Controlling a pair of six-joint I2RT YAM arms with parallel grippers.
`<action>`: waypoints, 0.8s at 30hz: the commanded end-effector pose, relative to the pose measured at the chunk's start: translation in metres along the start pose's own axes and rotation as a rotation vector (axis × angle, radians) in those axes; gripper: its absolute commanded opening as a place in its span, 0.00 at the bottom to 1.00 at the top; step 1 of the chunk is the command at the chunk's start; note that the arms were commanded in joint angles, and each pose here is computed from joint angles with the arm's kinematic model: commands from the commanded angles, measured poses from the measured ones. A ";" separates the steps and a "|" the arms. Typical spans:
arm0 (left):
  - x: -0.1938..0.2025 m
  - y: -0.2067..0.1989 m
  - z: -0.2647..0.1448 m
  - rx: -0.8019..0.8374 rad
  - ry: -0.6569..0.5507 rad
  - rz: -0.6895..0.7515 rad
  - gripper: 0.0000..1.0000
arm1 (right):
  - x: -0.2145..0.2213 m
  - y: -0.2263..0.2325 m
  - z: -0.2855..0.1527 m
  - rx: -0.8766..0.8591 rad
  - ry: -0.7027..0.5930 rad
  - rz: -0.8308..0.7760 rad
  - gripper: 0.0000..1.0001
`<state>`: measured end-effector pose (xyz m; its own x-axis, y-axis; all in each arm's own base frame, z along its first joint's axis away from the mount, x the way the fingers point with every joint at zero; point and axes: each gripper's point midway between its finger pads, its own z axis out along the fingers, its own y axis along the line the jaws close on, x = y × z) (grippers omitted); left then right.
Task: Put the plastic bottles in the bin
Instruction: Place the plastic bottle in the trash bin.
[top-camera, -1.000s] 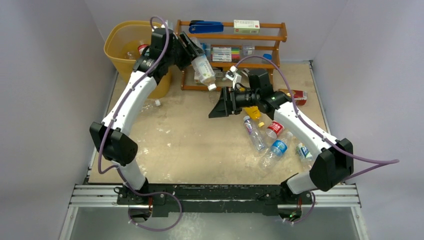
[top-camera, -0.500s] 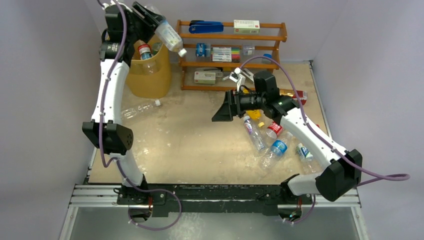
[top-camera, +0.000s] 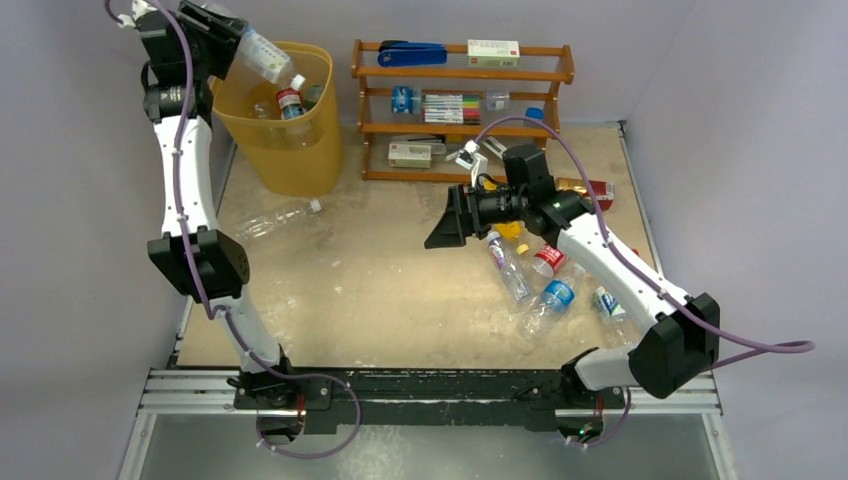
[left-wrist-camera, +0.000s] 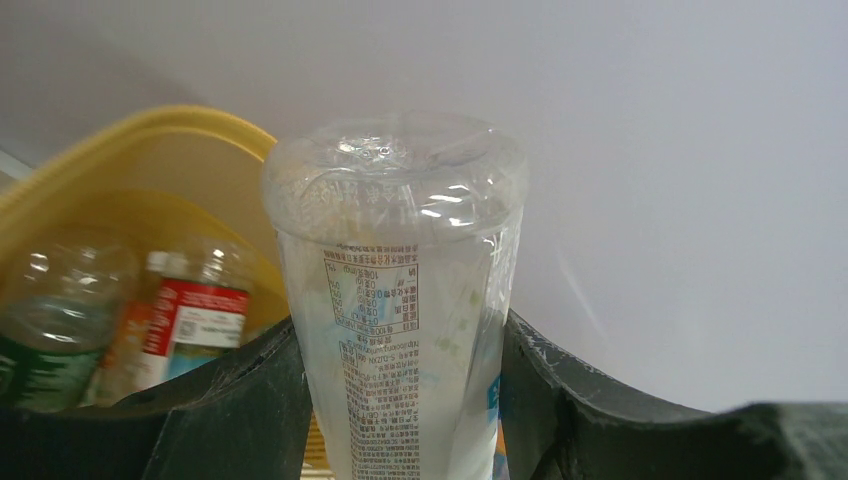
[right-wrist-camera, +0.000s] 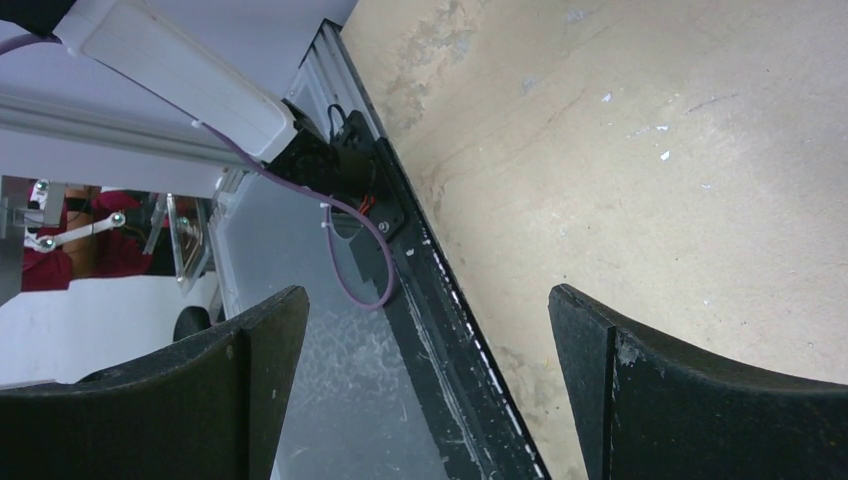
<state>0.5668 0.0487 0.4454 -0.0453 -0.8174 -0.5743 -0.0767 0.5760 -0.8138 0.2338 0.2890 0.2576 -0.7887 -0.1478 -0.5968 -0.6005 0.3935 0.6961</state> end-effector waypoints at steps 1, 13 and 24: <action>-0.029 -0.004 -0.003 0.025 -0.093 0.085 0.54 | -0.002 0.005 -0.003 -0.025 -0.012 -0.025 0.93; -0.007 0.067 -0.003 -0.238 0.025 0.128 0.79 | -0.016 0.006 -0.005 0.007 -0.100 0.006 0.93; -0.010 -0.002 -0.072 -0.086 0.060 0.110 0.82 | -0.023 -0.003 -0.004 0.061 -0.118 0.023 0.93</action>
<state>0.5362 0.0768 0.3890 -0.1504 -0.7748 -0.6140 -0.3081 0.6269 -0.7156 0.2450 0.2878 0.2560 -0.8072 -0.0588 -0.5874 -0.5469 0.4490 0.7066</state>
